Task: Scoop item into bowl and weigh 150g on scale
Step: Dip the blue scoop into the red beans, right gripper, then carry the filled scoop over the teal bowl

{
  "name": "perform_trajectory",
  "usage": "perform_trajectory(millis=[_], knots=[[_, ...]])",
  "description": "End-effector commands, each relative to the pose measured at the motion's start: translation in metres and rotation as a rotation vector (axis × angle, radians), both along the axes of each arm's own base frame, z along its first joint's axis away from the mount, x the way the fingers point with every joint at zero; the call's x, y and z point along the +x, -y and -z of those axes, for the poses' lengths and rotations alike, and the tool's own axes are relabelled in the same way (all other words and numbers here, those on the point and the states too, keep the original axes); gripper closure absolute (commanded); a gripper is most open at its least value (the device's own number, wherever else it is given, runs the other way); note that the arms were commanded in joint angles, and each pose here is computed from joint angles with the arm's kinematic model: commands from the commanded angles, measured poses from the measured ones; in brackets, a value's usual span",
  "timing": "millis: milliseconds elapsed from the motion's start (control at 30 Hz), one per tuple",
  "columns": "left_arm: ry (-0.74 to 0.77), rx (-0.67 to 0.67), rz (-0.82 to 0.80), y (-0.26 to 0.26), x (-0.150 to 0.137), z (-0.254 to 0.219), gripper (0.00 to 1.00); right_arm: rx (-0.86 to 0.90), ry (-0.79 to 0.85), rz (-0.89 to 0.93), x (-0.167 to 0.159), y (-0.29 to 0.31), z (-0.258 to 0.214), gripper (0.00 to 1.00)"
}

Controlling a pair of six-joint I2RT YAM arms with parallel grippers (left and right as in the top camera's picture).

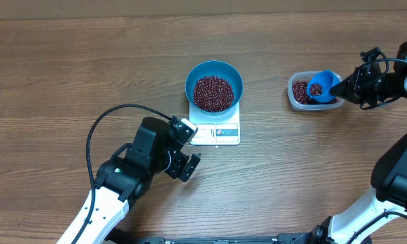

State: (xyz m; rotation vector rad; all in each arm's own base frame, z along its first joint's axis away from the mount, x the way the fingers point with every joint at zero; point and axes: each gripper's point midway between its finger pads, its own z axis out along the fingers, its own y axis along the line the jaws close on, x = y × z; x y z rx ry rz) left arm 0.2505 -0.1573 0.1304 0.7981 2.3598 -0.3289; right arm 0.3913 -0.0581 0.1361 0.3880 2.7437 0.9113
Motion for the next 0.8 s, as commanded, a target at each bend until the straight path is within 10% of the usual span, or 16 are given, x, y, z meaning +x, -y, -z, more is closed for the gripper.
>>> perform_trajectory(millis=[0, 767], knots=[[-0.009, 0.000, -0.016, -0.001, 0.000, 0.002, 0.00, -0.010, 0.098, -0.023, 0.006, -0.001, -0.028, 0.96], [-0.009, 0.000, -0.016, -0.001, 0.000, 0.002, 0.00, 0.097, 0.308, -0.130, -0.012, -0.050, -0.109, 0.96]])
